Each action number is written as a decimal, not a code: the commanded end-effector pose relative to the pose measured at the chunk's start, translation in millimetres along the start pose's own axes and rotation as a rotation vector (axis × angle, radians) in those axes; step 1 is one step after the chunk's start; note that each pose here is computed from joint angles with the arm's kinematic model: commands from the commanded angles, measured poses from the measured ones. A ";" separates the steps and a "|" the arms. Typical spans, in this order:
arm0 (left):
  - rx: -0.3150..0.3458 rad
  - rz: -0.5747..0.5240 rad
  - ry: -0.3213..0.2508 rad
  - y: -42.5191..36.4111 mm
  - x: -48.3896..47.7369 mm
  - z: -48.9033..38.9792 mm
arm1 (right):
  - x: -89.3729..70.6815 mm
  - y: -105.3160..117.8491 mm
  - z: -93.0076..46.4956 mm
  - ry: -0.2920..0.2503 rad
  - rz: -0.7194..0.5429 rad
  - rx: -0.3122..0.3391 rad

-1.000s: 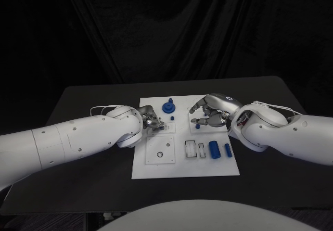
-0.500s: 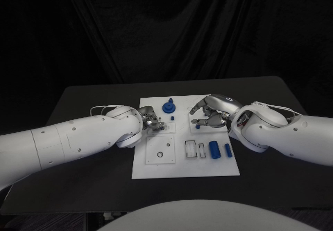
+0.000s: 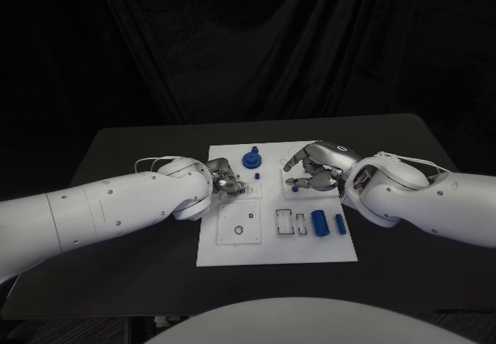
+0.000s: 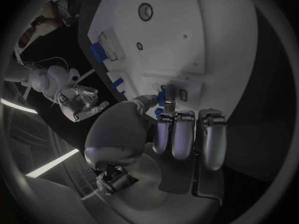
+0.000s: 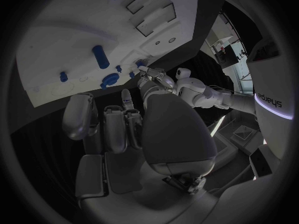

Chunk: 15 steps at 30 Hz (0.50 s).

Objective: Assemble the parts on the task board

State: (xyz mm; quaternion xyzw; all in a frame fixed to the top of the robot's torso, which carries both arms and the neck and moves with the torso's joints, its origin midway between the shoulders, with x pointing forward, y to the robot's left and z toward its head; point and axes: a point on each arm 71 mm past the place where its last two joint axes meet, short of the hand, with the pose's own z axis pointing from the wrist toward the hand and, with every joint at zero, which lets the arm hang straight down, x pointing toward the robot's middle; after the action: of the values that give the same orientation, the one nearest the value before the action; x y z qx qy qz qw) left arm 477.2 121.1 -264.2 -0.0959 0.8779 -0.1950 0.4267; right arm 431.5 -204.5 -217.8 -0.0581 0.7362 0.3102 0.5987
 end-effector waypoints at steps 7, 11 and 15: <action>0.015 0.017 0.044 1.0 9.5 1.0 | 1.5 -2.5 -0.6 0.012 0.000 0.028; 0.020 0.017 0.045 0.2 9.9 0.9 | 1.7 -2.6 -0.6 0.014 -0.001 0.030; 0.019 0.018 0.047 0.1 10.2 0.9 | 1.9 -2.9 -0.6 0.016 -0.001 0.032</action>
State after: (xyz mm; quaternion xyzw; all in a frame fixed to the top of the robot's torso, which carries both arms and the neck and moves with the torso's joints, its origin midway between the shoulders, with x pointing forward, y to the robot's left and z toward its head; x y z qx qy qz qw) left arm 476.0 119.5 -266.0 -0.0909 0.8782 -0.2012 0.4242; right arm 431.7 -205.3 -219.0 -0.0569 0.7403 0.3065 0.5956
